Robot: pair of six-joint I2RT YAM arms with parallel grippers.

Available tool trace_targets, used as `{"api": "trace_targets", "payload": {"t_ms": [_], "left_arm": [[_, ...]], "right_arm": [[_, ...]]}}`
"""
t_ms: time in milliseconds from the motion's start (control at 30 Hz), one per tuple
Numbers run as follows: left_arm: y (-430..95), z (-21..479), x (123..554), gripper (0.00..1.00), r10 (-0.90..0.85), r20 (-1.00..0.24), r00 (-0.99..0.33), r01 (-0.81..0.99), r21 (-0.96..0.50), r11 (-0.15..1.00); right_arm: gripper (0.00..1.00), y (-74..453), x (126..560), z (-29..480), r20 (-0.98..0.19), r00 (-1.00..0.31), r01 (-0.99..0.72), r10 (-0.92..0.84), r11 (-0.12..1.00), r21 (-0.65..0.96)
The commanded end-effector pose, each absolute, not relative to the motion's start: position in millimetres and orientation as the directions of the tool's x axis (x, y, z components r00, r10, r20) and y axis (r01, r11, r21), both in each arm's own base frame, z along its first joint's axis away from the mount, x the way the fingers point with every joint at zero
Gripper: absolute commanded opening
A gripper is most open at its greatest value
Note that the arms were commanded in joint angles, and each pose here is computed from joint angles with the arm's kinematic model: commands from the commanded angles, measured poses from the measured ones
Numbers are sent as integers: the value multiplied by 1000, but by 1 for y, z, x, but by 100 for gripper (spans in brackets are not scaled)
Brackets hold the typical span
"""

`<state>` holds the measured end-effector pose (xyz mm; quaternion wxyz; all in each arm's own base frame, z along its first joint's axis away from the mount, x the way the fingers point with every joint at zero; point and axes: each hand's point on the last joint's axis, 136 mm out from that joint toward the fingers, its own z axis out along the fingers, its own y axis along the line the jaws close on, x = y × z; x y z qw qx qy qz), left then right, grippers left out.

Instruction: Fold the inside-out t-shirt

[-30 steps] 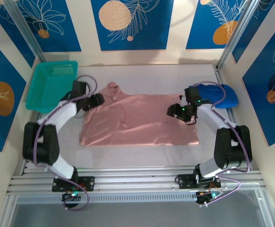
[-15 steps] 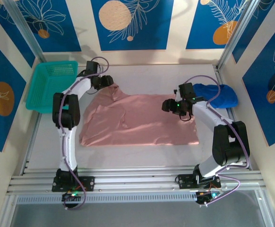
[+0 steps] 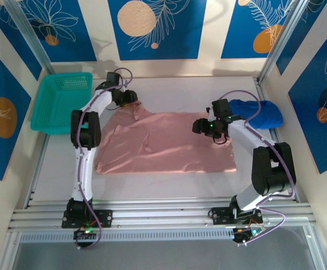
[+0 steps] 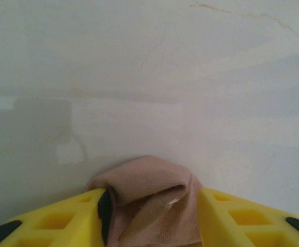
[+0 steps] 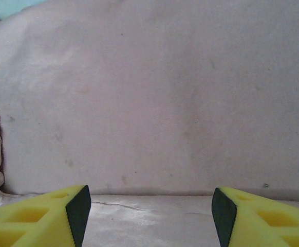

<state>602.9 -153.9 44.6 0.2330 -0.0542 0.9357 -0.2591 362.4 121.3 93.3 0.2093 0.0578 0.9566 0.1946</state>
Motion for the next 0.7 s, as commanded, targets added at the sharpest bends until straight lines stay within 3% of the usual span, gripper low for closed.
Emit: {"api": "trace_targets", "payload": {"t_ms": [0, 300, 667], "left_arm": [[-163, 41, 598, 43, -186, -386, -903, 54, -533, 845], [-166, 56, 594, 33, -163, -400, -902, 88, -540, 837], [-162, 65, 594, 12, -156, -423, -892, 99, -521, 848]], "right_arm": [[66, 121, 360, 86, -352, -918, 33, 182, 921, 388], [65, 124, 362, 77, -326, -928, 42, 182, 919, 392], [65, 123, 363, 77, -331, -927, 42, 178, 924, 379]]}}
